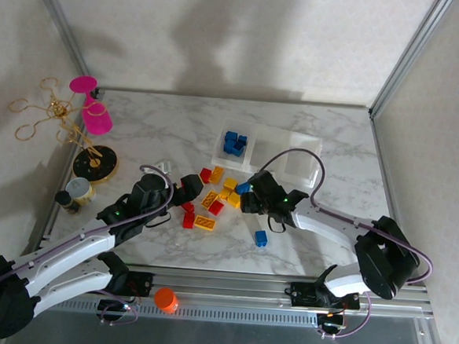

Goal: Sort the legos into containers by color
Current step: Pick up the lego from the center of the table.

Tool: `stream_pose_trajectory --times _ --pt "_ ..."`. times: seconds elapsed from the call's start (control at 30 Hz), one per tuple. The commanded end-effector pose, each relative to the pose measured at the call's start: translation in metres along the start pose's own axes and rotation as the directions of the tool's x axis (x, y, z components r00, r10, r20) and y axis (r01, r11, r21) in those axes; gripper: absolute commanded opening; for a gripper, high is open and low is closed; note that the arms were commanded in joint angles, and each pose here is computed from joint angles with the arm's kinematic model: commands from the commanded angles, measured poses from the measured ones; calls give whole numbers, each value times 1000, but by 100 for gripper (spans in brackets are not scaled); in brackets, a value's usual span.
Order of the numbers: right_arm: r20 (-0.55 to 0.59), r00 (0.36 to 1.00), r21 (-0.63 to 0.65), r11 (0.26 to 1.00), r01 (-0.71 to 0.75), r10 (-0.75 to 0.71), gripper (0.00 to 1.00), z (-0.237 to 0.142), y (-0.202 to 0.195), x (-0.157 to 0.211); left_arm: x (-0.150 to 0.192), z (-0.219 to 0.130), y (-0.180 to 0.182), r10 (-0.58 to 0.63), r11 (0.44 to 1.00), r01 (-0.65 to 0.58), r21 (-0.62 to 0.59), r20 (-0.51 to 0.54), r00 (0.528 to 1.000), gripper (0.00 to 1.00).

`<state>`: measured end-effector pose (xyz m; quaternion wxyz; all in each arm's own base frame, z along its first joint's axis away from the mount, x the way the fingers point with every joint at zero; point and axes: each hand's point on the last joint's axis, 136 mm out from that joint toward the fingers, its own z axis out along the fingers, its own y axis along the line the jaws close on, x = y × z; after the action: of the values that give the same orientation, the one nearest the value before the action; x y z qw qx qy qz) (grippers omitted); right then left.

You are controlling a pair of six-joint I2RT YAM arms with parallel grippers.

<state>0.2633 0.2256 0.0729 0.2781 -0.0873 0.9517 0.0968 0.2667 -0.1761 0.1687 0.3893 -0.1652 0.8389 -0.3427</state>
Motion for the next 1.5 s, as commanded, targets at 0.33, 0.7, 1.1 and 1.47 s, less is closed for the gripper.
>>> stream_pose_trajectory --times 0.33,0.7,1.1,1.47 --pt "44 999 148 989 10 -17 77 40 -10 -35 -6 -3 3 -1 1000 2 -19 52 999 100" --pt "-1 993 23 993 119 -119 78 56 20 -31 -7 -1 5 4 1000 -2 -30 57 998 100" --pt "-24 997 -2 997 75 -75 81 76 29 -44 -13 -5 2 11 999 -8 -38 72 997 100" --pt "-9 1000 15 1000 24 -24 76 82 30 -53 -12 0 2 16 999 -13 -45 66 998 100"
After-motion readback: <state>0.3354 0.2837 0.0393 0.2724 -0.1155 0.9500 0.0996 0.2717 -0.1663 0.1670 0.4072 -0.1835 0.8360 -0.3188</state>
